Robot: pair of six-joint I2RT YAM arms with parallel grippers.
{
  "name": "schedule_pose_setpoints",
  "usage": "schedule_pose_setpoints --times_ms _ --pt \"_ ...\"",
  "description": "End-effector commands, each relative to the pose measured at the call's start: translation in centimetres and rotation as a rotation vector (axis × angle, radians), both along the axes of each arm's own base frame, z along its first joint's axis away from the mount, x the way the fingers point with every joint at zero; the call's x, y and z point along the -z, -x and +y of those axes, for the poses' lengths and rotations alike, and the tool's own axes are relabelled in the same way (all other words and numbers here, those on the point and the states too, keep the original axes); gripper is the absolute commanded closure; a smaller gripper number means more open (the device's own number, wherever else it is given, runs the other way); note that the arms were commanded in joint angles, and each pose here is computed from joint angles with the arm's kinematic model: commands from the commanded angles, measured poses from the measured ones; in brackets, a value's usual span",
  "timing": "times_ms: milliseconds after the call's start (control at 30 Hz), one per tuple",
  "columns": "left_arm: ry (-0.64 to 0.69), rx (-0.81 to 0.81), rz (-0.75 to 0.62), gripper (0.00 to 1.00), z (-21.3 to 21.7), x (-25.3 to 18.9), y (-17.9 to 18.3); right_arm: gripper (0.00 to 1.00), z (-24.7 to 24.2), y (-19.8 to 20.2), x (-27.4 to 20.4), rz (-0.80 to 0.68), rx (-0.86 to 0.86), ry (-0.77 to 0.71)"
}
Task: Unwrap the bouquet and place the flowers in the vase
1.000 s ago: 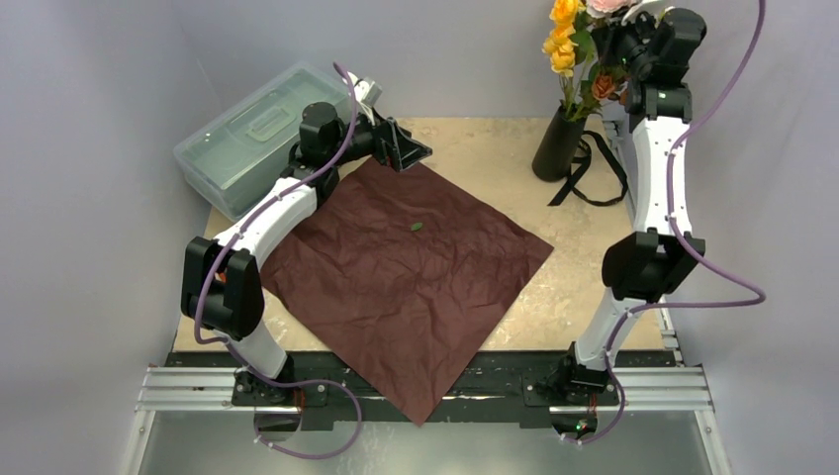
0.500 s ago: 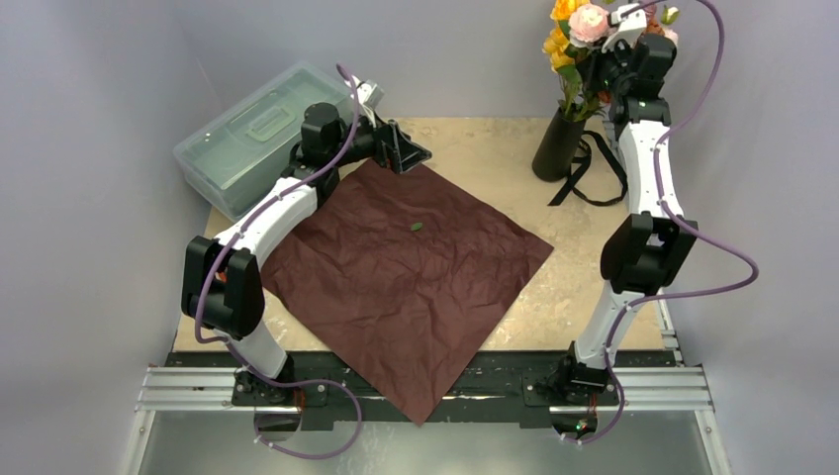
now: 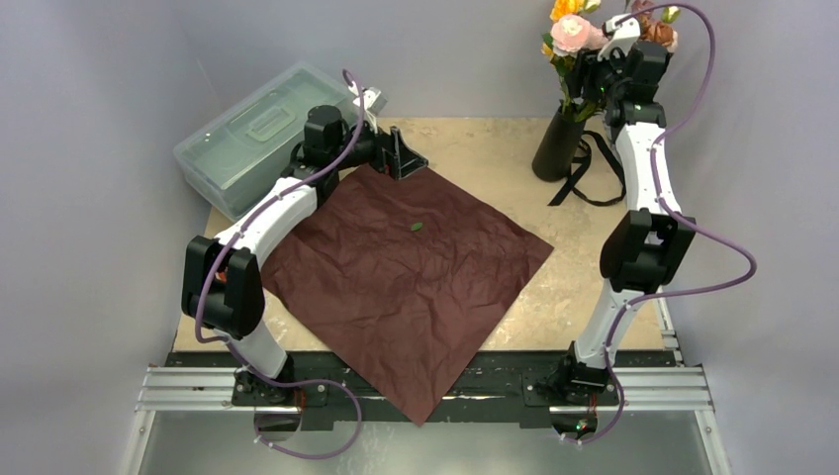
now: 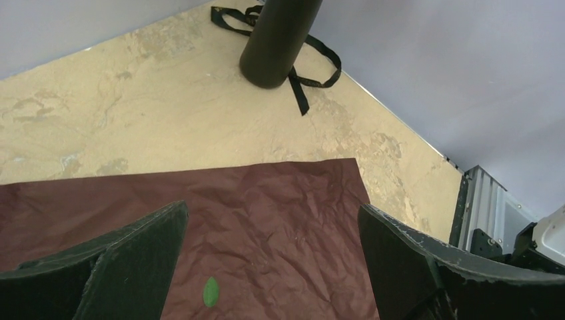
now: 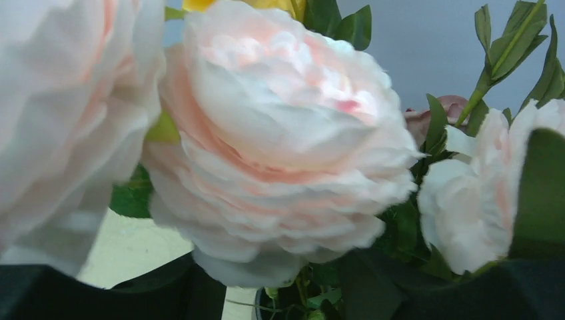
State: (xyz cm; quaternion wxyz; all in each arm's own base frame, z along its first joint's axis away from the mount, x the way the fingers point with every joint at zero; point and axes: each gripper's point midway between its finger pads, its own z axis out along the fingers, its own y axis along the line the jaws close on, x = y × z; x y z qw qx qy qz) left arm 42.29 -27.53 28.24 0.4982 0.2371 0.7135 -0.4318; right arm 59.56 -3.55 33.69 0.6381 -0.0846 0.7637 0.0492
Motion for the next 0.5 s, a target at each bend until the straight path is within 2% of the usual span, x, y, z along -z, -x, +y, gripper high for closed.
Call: schedule_pose_setpoints --times_ms 0,100,300,467 --pt "-0.063 -0.035 -0.016 0.0 1.2 0.3 -0.5 0.31 0.4 2.5 -5.2 -0.083 0.007 0.012" --pt "-0.112 -0.066 -0.015 0.0 2.1 1.0 -0.5 0.17 0.7 4.0 -7.1 -0.111 0.006 0.011" --pt "-0.197 -0.101 0.049 0.0 4.5 3.3 0.4 0.03 1.0 6.7 -9.6 -0.098 0.003 0.032" --pt "-0.269 -0.104 0.118 0.0 7.6 5.4 1.2 0.02 1.0 9.5 -10.9 -0.051 0.003 0.056"
